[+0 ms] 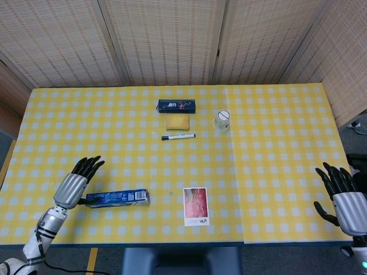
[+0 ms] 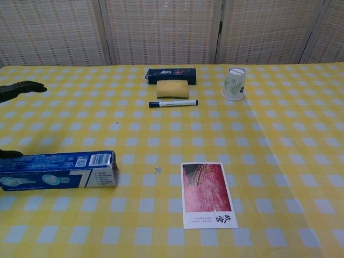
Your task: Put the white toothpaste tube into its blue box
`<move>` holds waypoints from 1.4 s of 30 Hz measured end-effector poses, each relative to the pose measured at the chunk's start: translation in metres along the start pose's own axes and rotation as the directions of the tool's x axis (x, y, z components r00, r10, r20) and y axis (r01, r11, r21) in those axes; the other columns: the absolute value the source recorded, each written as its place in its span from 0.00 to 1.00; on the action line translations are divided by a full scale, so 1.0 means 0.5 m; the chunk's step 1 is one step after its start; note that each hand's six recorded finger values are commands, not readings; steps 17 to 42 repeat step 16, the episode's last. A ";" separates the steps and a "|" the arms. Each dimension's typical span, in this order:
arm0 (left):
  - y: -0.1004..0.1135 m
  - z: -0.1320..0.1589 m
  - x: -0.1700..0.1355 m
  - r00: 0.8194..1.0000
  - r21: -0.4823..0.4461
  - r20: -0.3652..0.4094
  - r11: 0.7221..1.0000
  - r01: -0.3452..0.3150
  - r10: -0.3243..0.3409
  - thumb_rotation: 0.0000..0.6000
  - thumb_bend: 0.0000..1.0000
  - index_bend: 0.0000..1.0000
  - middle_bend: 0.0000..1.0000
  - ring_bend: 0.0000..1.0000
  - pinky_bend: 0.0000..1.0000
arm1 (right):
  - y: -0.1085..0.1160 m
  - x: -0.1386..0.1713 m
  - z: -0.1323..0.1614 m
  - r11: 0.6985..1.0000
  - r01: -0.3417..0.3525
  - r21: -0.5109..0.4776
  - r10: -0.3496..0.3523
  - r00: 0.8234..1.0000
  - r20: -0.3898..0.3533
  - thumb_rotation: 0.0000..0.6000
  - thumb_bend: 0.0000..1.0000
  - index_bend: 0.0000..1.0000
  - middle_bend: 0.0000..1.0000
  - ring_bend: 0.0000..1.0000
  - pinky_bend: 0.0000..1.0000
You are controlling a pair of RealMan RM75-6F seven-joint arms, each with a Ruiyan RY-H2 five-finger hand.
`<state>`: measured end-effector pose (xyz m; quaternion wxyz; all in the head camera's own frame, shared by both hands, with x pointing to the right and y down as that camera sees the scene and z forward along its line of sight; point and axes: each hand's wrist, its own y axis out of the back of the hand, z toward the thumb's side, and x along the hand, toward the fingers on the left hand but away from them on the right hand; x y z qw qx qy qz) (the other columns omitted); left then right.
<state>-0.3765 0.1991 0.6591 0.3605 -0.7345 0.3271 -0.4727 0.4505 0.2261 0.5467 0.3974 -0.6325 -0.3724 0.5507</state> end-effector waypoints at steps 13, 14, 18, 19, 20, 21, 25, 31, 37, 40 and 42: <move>0.113 -0.071 -0.200 0.953 0.303 -0.174 0.934 -0.187 0.247 1.00 0.16 0.02 0.07 0.00 0.00 | -0.011 0.004 0.004 0.995 0.011 0.103 -0.018 0.998 0.065 1.00 0.36 0.00 0.00 0.00 0.00; 0.110 -0.070 -0.201 0.956 0.298 -0.170 0.937 -0.181 0.239 1.00 0.16 0.02 0.07 0.00 0.00 | -0.011 0.003 0.006 0.995 0.003 0.100 -0.009 0.998 0.061 1.00 0.36 0.00 0.00 0.00 0.00; 0.107 -0.069 -0.202 0.959 0.296 -0.170 0.940 -0.172 0.228 1.00 0.16 0.02 0.07 0.00 0.00 | -0.013 0.001 0.010 0.995 -0.006 0.097 0.001 0.999 0.052 1.00 0.36 0.00 0.00 0.00 0.00; 0.107 -0.069 -0.202 0.959 0.296 -0.170 0.940 -0.172 0.228 1.00 0.16 0.02 0.07 0.00 0.00 | -0.013 0.001 0.010 0.995 -0.006 0.097 0.001 0.999 0.052 1.00 0.36 0.00 0.00 0.00 0.00; 0.107 -0.069 -0.202 0.959 0.296 -0.170 0.940 -0.172 0.228 1.00 0.16 0.02 0.07 0.00 0.00 | -0.013 0.001 0.010 0.995 -0.006 0.097 0.001 0.999 0.052 1.00 0.36 0.00 0.00 0.00 0.00; 0.107 -0.069 -0.202 0.959 0.296 -0.170 0.940 -0.172 0.228 1.00 0.16 0.02 0.07 0.00 0.00 | -0.013 0.001 0.010 0.995 -0.006 0.097 0.001 0.999 0.052 1.00 0.36 0.00 0.00 0.00 0.00; 0.107 -0.069 -0.202 0.959 0.296 -0.170 0.940 -0.172 0.228 1.00 0.16 0.02 0.07 0.00 0.00 | -0.013 0.001 0.010 0.995 -0.006 0.097 0.001 0.999 0.052 1.00 0.36 0.00 0.00 0.00 0.00; 0.107 -0.069 -0.202 0.959 0.296 -0.170 0.940 -0.172 0.228 1.00 0.16 0.02 0.07 0.00 0.00 | -0.013 0.001 0.010 0.995 -0.006 0.097 0.001 0.999 0.052 1.00 0.36 0.00 0.00 0.00 0.00; 0.107 -0.069 -0.202 0.959 0.296 -0.170 0.940 -0.172 0.228 1.00 0.16 0.02 0.07 0.00 0.00 | -0.013 0.001 0.010 0.995 -0.006 0.097 0.001 0.999 0.052 1.00 0.36 0.00 0.00 0.00 0.00; 0.107 -0.069 -0.202 0.959 0.296 -0.170 0.940 -0.172 0.228 1.00 0.16 0.02 0.07 0.00 0.00 | -0.013 0.001 0.010 0.995 -0.006 0.097 0.001 0.999 0.052 1.00 0.36 0.00 0.00 0.00 0.00; 0.107 -0.069 -0.202 0.959 0.296 -0.170 0.940 -0.172 0.228 1.00 0.16 0.02 0.07 0.00 0.00 | -0.013 0.001 0.010 0.995 -0.006 0.097 0.001 0.999 0.052 1.00 0.36 0.00 0.00 0.00 0.00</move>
